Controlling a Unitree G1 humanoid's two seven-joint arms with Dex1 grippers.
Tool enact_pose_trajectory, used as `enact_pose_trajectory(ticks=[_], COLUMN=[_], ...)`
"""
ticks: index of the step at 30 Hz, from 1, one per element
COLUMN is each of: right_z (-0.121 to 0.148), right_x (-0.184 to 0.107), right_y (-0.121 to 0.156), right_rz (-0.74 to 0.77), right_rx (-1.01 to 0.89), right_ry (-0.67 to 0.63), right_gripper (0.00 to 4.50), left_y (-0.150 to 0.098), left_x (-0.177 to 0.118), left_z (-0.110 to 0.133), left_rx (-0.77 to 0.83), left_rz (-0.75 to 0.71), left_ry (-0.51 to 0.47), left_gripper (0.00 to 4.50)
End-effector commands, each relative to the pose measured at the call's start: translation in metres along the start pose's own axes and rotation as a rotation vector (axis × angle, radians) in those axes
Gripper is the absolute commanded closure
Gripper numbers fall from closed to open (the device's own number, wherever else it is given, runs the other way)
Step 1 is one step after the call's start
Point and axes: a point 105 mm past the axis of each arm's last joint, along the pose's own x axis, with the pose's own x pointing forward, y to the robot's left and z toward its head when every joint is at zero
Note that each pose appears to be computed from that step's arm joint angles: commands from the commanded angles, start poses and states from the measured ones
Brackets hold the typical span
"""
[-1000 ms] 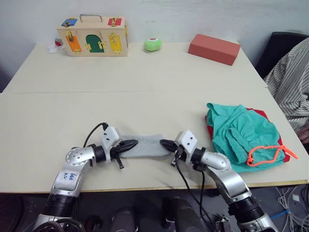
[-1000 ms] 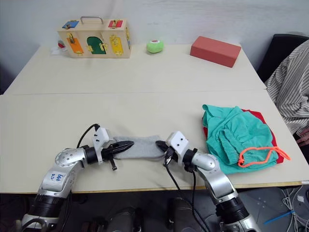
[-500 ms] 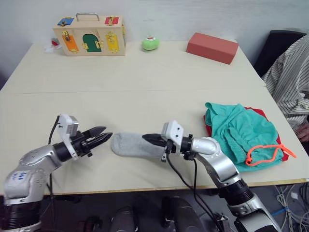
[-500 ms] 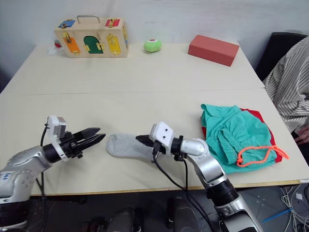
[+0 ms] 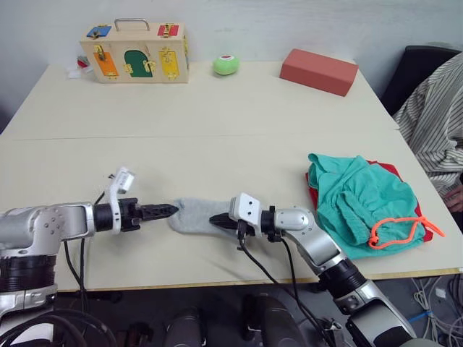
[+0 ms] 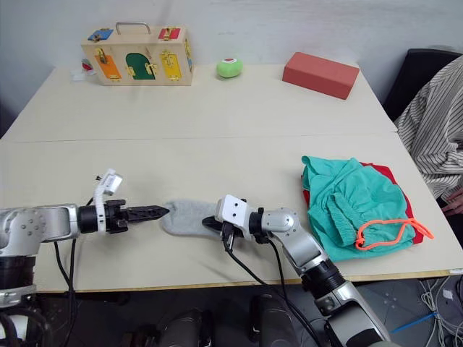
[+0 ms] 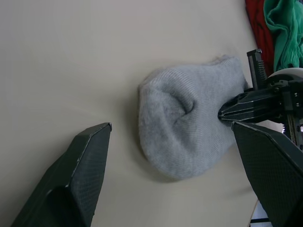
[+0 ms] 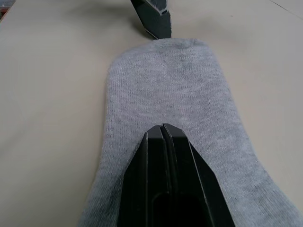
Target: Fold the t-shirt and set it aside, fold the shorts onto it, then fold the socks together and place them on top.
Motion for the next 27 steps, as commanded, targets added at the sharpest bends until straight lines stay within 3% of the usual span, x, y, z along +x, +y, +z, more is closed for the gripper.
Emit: enact_pose_trajectory(ticks=[1, 5, 7, 19, 22, 27], right_z=[-0.006, -0.008, -0.008, -0.008, -0.008, -0.009], right_x=[-0.001, -0.002, -0.002, -0.001, -0.002, -0.002], right_y=[0.001, 0.001, 0.001, -0.003, -0.004, -0.006], right_rz=[0.010, 0.005, 0.000, -0.021, -0.026, -0.032], right_rx=[0.004, 0.007, 0.008, 0.010, 0.010, 0.012], right_ry=[0.022, 0.021, 0.020, 0.016, 0.020, 0.024], right_gripper=[4.50, 4.50, 4.50, 4.50, 4.50, 4.50], left_y=[0.004, -0.003, -0.005, -0.010, -0.015, -0.043], left_x=[0.010, 0.019, 0.022, 0.030, 0.020, 0.018], left_z=[-0.006, -0.007, -0.008, 0.000, 0.017, 0.026], left_rx=[-0.010, -0.001, -0.012, 0.037, 0.103, 0.221], left_rz=[0.008, -0.043, -0.062, -0.102, -0.113, -0.185], left_ry=[0.062, 0.092, 0.104, 0.081, 0.015, 0.057], left_gripper=[0.24, 0.24, 0.63, 4.39, 4.48, 4.48])
